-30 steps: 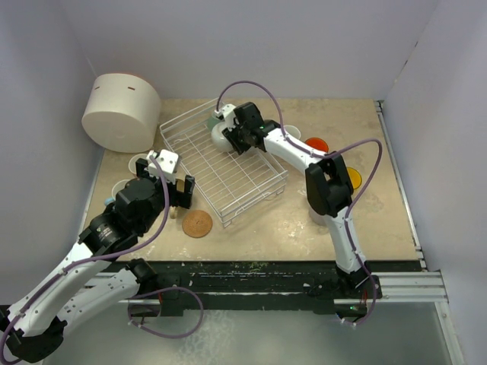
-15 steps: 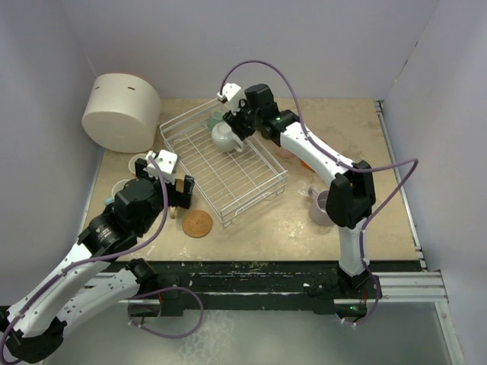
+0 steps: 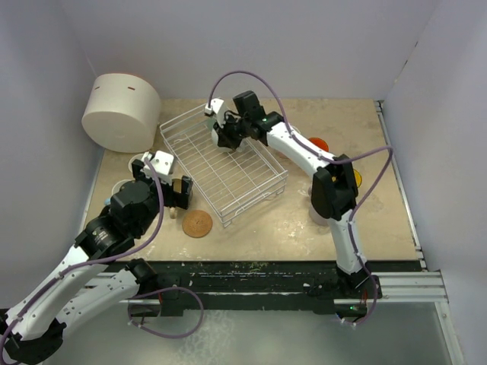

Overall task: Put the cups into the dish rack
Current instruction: Pick up the cup at the center of the board.

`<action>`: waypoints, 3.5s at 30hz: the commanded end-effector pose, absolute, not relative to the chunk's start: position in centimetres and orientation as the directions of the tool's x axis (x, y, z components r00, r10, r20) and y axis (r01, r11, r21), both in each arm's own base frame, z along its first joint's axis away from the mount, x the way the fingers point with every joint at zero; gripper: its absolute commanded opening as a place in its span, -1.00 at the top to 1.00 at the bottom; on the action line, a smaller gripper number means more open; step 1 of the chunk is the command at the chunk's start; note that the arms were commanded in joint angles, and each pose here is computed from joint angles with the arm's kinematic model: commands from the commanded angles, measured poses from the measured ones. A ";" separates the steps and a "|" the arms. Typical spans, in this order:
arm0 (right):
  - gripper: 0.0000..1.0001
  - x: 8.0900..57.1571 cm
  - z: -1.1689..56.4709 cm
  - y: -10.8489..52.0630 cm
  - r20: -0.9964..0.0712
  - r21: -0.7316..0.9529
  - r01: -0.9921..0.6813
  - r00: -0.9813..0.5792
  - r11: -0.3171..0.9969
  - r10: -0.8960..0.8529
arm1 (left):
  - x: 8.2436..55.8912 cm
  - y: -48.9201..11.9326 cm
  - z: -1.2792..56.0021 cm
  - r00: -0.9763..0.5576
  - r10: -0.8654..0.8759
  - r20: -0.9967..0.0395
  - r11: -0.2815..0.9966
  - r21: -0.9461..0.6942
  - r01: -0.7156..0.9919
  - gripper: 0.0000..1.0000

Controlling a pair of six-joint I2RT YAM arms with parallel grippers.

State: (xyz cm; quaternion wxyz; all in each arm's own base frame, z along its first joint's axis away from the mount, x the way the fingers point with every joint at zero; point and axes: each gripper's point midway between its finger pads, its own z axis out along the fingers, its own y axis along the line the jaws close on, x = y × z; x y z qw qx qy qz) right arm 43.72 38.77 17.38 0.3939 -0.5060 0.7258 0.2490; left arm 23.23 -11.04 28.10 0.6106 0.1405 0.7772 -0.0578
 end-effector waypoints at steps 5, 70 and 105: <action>1.00 45.1 16.3 40.2 -0.824 -0.007 -0.903 -0.238 0.429 -0.515 | 23.7 -10.8 28.3 -0.201 0.159 -0.966 0.956 0.101 0.274 -0.99; 0.44 27.7 29.8 22.4 -0.972 -0.039 -0.953 -0.034 0.300 -0.233 | 26.5 -11.4 21.3 -0.491 0.288 -0.822 0.954 0.202 0.221 -0.34; 0.44 29.7 27.7 21.4 -0.950 -0.089 -0.924 -0.034 0.373 -0.312 | 30.8 -11.8 10.3 -0.874 0.087 -0.477 0.919 -0.301 0.256 0.16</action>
